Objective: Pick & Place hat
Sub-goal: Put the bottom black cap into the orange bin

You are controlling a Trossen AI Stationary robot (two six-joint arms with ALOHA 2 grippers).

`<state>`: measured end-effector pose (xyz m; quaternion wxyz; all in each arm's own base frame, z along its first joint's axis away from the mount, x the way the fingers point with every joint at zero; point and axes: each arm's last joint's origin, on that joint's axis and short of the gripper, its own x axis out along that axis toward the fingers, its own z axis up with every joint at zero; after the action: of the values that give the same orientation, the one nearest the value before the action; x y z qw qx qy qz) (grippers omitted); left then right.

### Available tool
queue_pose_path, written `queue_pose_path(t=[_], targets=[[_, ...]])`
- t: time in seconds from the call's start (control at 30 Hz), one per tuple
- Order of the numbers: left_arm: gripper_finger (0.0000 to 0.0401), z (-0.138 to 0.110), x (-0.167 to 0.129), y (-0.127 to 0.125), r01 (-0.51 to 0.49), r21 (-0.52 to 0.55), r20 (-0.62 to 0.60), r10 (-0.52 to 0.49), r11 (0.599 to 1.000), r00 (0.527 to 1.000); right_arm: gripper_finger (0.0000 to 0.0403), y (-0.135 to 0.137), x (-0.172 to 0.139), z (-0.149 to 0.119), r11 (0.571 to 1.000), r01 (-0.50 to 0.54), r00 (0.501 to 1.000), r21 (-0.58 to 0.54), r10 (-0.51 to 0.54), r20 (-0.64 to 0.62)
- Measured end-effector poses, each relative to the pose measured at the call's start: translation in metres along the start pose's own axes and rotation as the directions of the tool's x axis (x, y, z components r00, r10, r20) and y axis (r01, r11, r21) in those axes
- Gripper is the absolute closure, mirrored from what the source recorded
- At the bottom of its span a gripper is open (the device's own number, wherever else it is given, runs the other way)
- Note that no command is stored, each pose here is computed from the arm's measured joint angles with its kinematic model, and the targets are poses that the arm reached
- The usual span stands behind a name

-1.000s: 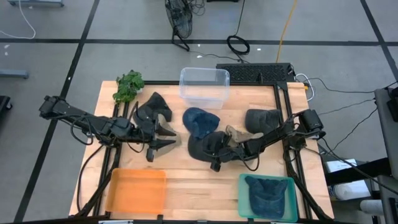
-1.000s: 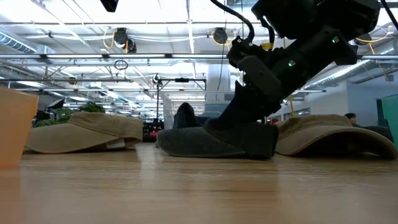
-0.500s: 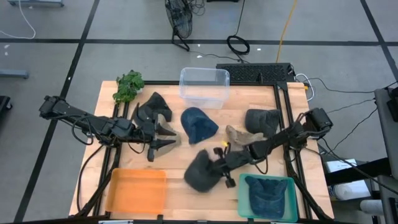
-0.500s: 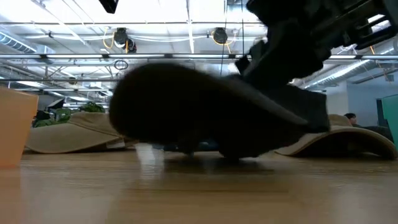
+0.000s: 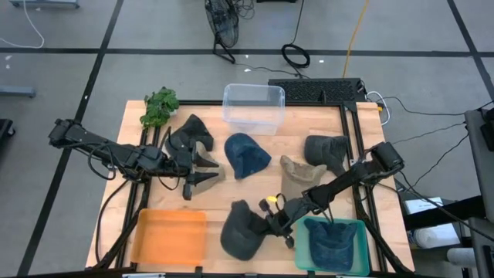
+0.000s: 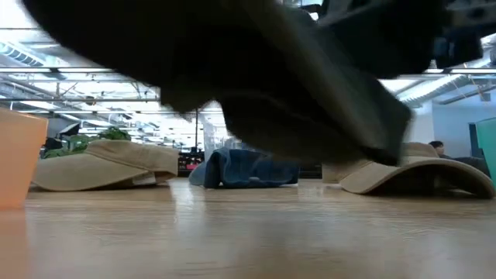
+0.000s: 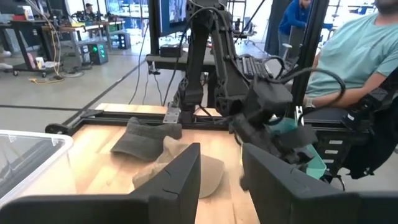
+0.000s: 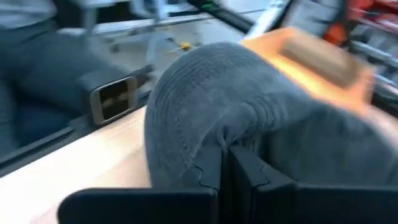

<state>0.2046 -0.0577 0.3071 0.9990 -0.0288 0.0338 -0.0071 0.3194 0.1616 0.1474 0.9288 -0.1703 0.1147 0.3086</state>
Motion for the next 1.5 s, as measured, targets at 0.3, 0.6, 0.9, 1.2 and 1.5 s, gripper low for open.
queue_pose_path(t=[0.3,0.6,0.9,1.2,1.5], targets=[[0.0272,-0.015,0.018,-0.005,0.004,0.019,-0.066,-0.003,1.000,0.998,0.0386,-0.003,0.007,-0.004,0.997,-0.061,0.998,0.053,0.061,0.012],[0.0272,-0.032,0.045,-0.012,0.028,0.038,-0.066,-0.026,0.999,0.998,0.0301,-0.007,0.006,-0.008,0.993,0.024,0.999,0.119,-0.020,-0.038],[0.0272,-0.033,0.052,-0.026,0.259,-0.024,-0.084,-0.260,0.966,0.962,0.0232,-0.012,-0.010,0.008,0.973,0.100,0.991,0.209,-0.080,-0.105],[0.0272,-0.021,0.080,-0.064,0.271,0.083,-0.201,-0.250,0.959,0.947,0.0234,-0.024,-0.084,0.049,0.846,0.445,0.874,0.295,-0.339,-0.347],[0.0272,-0.031,0.137,-0.095,0.316,0.098,-0.437,-0.244,0.944,0.866,0.0247,0.000,-0.137,0.044,0.773,0.441,0.894,0.456,-0.330,-0.304]])
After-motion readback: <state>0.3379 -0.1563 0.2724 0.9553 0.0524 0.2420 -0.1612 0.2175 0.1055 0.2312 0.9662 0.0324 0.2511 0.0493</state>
